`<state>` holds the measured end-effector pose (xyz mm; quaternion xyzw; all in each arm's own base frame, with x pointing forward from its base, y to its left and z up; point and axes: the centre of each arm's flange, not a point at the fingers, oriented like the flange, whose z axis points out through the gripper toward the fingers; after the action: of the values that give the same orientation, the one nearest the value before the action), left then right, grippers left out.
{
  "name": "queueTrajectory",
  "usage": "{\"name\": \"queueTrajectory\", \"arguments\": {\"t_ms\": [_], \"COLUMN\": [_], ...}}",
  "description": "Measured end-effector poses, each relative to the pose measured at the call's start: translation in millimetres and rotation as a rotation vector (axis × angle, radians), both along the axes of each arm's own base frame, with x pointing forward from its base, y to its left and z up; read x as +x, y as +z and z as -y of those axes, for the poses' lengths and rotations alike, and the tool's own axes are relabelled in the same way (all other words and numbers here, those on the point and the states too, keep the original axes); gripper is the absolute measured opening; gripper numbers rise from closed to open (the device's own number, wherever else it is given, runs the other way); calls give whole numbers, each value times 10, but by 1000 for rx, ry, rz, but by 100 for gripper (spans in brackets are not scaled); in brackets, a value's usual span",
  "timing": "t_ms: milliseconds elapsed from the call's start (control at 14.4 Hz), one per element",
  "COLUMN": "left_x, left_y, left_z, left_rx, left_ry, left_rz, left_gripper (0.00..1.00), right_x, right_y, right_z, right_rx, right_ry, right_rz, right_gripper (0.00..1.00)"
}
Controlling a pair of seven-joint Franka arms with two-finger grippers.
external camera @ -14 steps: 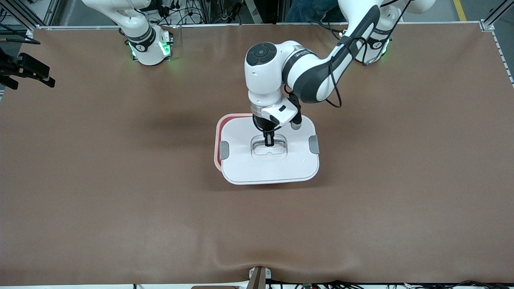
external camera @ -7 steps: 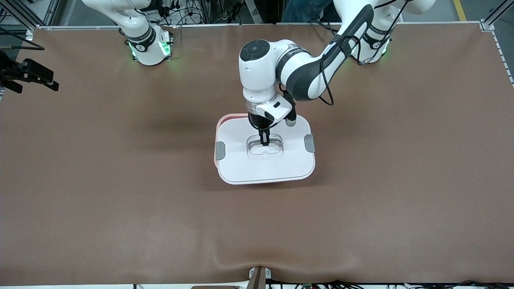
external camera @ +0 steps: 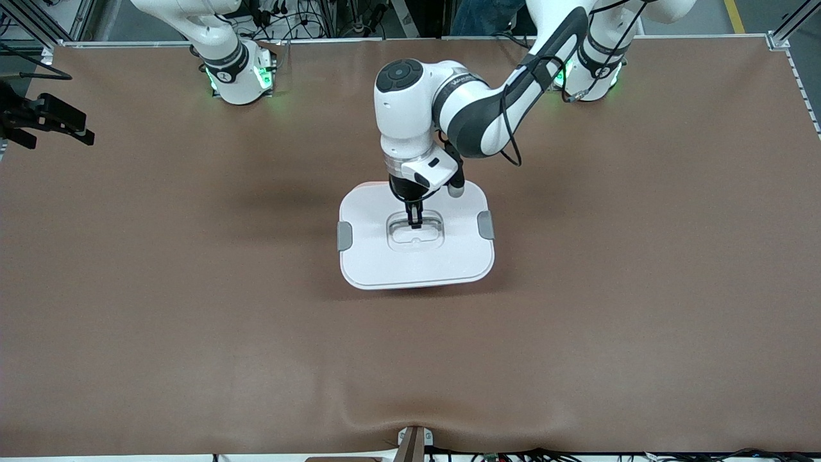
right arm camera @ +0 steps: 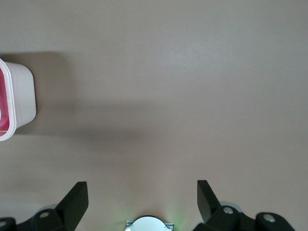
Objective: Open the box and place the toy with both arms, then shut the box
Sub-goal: 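Lower the lid onto the box with the left gripper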
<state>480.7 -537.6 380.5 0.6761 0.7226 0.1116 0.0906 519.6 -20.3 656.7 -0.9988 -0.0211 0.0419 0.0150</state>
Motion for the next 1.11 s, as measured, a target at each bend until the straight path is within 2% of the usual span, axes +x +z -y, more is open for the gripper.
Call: {"name": "queueTrajectory", "arguments": {"t_ms": [1109], "left_x": [-109], "left_y": [-273], "left_z": [42], "left_rx": [18], "left_ry": [-21], "left_rz": [-25], "left_gripper": [7], "right_x": [-1], "right_y": [65], "right_z": [-19], "right_rx": [-1], "right_ry": [4], "right_rz": [14], "right_gripper": [100]}}
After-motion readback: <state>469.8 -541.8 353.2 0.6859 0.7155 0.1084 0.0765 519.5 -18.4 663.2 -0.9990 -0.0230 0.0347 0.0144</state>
